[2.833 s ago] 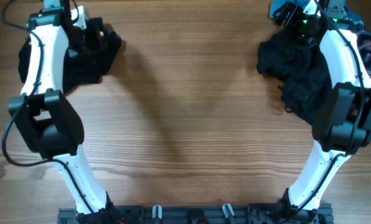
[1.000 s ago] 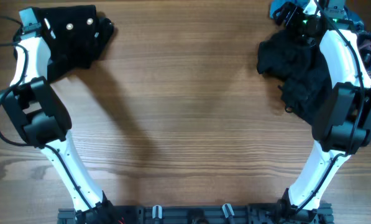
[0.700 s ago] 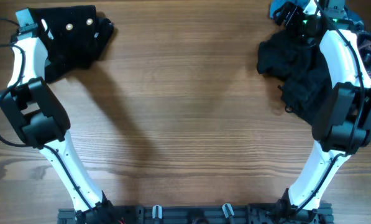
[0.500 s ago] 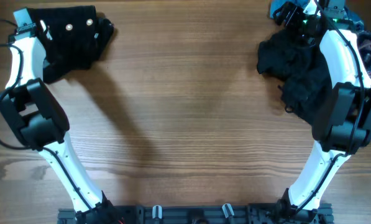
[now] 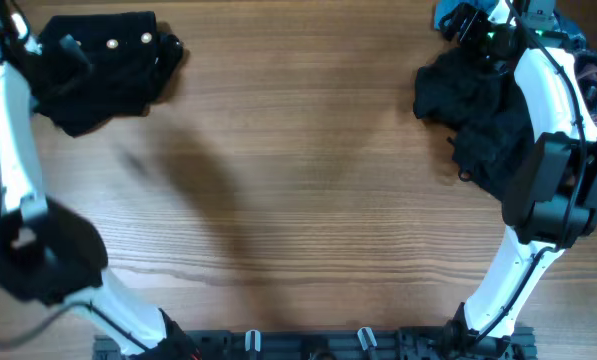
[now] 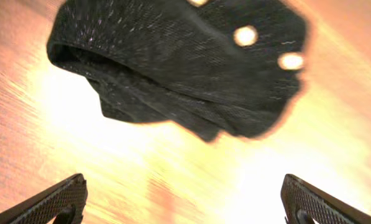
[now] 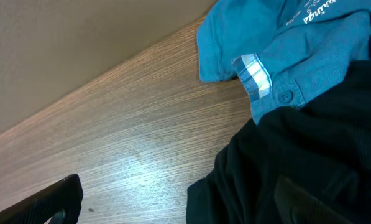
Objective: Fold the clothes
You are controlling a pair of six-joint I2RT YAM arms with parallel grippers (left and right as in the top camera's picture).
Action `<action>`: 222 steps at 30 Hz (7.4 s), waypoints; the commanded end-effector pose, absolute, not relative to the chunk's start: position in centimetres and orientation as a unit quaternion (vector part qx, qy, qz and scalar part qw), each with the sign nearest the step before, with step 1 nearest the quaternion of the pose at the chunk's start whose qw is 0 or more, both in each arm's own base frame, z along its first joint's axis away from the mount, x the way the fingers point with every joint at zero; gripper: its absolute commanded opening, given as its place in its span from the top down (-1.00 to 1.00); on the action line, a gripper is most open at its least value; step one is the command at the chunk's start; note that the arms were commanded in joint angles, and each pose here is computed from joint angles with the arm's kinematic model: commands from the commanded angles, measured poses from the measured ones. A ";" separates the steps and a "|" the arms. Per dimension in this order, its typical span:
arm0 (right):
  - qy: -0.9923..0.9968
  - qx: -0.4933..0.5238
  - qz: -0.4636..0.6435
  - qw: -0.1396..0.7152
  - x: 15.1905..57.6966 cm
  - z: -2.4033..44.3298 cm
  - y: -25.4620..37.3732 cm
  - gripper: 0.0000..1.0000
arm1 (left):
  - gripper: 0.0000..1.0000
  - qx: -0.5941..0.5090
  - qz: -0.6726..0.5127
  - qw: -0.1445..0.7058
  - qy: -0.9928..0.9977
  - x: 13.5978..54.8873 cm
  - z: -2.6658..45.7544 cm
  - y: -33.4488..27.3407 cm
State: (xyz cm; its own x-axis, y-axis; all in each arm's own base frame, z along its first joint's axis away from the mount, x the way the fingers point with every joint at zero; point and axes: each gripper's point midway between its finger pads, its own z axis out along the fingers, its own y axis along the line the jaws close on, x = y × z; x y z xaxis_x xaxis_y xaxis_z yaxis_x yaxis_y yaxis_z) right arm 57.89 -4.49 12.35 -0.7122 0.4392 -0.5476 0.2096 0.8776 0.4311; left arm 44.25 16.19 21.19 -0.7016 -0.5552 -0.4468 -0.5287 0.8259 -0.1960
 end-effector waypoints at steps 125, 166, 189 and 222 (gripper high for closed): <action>0.909 0.183 0.165 0.336 57.9 12.3 -4.6 -1.00 | -0.99 -0.006 -0.032 0.670 0.742 24.7 15.1 0.0; 0.692 -0.214 0.118 0.680 37.2 39.4 9.5 -0.99 | -0.99 -0.006 -0.032 0.670 0.742 24.7 15.1 0.0; 0.632 -0.125 0.030 0.764 24.3 23.9 3.4 -1.00 | -1.00 -0.006 -0.032 0.670 0.742 24.7 15.1 0.0; 0.703 -0.053 -0.021 0.709 24.6 17.7 0.2 -0.99 | -0.99 -0.006 -0.032 0.670 0.742 24.7 15.1 0.0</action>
State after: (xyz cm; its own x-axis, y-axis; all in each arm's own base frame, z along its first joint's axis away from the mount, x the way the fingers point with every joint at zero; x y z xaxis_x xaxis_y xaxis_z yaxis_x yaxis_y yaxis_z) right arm 24.64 1.43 17.38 0.0054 -0.1116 -0.9937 -0.1135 0.9873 -0.1115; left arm 24.73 -0.35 15.44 -0.0933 -0.0367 -0.9950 0.0531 0.9977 -0.0418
